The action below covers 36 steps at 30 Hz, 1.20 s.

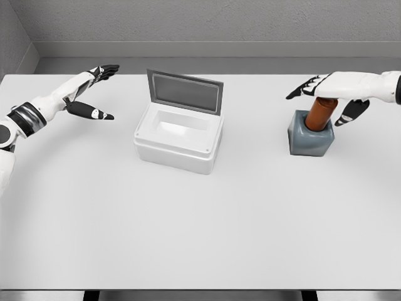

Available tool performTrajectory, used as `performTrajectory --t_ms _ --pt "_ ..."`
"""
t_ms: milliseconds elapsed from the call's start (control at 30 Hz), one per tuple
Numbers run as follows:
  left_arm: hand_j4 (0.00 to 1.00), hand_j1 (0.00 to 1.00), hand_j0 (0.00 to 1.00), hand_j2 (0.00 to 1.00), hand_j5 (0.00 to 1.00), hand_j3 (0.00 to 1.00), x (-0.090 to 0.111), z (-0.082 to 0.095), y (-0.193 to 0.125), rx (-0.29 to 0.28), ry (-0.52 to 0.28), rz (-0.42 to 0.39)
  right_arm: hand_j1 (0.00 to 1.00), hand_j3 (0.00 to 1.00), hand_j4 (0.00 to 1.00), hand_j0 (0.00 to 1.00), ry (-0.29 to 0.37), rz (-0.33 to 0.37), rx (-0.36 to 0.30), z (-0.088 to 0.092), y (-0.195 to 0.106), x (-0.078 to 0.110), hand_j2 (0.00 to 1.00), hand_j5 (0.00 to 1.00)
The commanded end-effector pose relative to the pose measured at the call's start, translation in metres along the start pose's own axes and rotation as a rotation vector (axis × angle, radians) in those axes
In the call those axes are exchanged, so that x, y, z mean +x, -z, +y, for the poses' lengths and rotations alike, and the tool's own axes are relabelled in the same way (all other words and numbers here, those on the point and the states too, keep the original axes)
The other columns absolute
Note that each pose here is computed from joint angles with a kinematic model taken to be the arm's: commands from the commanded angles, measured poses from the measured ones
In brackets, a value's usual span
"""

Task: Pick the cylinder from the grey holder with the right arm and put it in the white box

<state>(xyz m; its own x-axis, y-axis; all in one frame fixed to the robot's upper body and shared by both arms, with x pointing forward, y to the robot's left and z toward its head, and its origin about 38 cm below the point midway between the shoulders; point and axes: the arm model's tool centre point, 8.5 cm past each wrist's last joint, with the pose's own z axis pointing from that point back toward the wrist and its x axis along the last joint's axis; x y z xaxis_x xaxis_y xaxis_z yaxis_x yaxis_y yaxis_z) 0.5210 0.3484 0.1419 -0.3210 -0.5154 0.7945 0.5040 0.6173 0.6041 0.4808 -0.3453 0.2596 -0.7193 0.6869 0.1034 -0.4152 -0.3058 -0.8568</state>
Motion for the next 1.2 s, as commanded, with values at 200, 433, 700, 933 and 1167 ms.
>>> performTrajectory --t_ms 200,433,700,933,1167 --pt "1.00 1.00 1.00 1.00 1.00 1.00 0.0005 -0.0002 0.0007 0.003 -0.006 -0.003 0.82 0.82 0.82 0.82 -0.001 0.007 -0.002 -0.0012 -0.0013 -0.0012 0.82 0.82" --pt "1.00 1.00 1.00 1.00 1.00 1.00 -0.0001 -0.0012 0.0005 0.000 -0.006 -0.001 0.72 0.72 0.72 0.72 0.003 0.013 -0.002 -0.0006 -0.0029 -0.0033 0.72 0.72" --pt "1.00 1.00 1.00 1.00 1.00 1.00 -0.0004 -0.0023 0.0011 -0.002 -0.006 0.000 0.59 0.59 0.59 0.59 0.005 0.020 0.003 0.0013 -0.0057 -0.0050 0.59 0.59" --pt "1.00 1.00 1.00 1.00 1.00 1.00 -0.0002 -0.0016 0.0007 -0.002 -0.004 0.000 0.49 0.49 0.49 0.49 0.006 0.015 0.003 0.0013 -0.0030 -0.0038 0.49 0.49" --pt "1.00 1.00 1.00 1.00 1.00 1.00 -0.0011 -0.0019 0.0002 -0.002 -0.006 0.002 0.44 0.44 0.44 0.44 0.005 0.010 0.003 0.0013 -0.0008 -0.0027 0.44 0.44"
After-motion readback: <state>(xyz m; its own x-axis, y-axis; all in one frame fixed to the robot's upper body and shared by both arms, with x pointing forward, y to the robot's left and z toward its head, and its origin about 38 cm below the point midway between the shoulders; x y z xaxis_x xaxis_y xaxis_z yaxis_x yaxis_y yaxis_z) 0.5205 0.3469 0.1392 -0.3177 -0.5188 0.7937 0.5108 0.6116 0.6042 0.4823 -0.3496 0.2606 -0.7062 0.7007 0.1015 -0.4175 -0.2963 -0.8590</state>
